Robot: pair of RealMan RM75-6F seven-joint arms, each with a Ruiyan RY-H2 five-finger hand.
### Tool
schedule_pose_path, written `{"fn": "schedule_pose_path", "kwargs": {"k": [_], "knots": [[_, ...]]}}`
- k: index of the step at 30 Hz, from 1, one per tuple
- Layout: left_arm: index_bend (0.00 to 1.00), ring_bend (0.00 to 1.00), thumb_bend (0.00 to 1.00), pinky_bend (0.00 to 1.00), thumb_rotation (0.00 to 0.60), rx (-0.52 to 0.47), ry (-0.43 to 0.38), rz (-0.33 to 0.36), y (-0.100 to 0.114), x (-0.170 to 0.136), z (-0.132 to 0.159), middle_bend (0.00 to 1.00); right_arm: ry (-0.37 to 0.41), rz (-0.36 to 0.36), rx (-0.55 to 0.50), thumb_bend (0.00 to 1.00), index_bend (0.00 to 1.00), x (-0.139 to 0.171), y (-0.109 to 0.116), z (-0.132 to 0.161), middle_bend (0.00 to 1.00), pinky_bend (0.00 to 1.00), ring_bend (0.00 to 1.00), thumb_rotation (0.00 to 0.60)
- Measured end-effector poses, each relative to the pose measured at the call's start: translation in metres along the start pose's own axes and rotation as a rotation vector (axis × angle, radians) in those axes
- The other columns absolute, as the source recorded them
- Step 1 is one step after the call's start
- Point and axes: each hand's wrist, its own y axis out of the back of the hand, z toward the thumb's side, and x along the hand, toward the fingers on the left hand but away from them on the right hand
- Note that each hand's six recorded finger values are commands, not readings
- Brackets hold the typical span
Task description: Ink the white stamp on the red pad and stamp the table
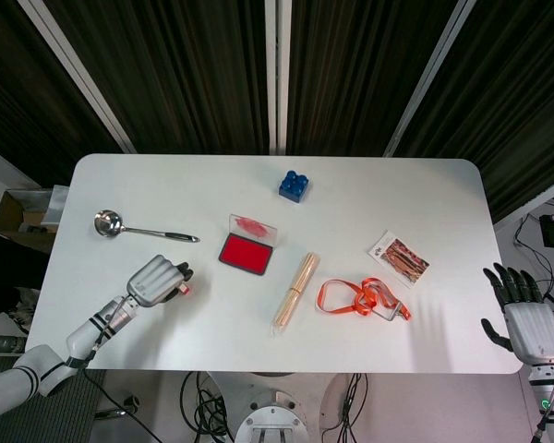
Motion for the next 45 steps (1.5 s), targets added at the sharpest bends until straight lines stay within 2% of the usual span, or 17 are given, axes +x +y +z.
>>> {"fn": "schedule_pose_path", "kwargs": {"k": [17, 31, 45], "knots": [[0.53, 0.88, 0.31, 0.98, 0.6, -0.024, 0.003, -0.005, -0.004, 0.001, -0.001, 0.5, -0.005, 0.002, -0.001, 0.23, 0.0, 0.0, -0.001, -0.001, 0.0, 0.0, 0.0, 0.6], [0.58, 0.89, 0.31, 0.98, 0.6, -0.036, 0.011, -0.003, -0.009, 0.001, -0.003, 0.56, -0.008, 0.001, 0.002, 0.23, 0.0, 0.001, -0.002, -0.001, 0.0, 0.0, 0.0, 0.6], [0.6, 0.89, 0.31, 0.99, 0.6, -0.11, 0.024, 0.04, 0.007, 0.004, -0.009, 0.58, -0.007, -0.002, 0.002, 0.23, 0.0, 0.0, -0.001, -0.001, 0.0, 0.0, 0.0, 0.6]]}}
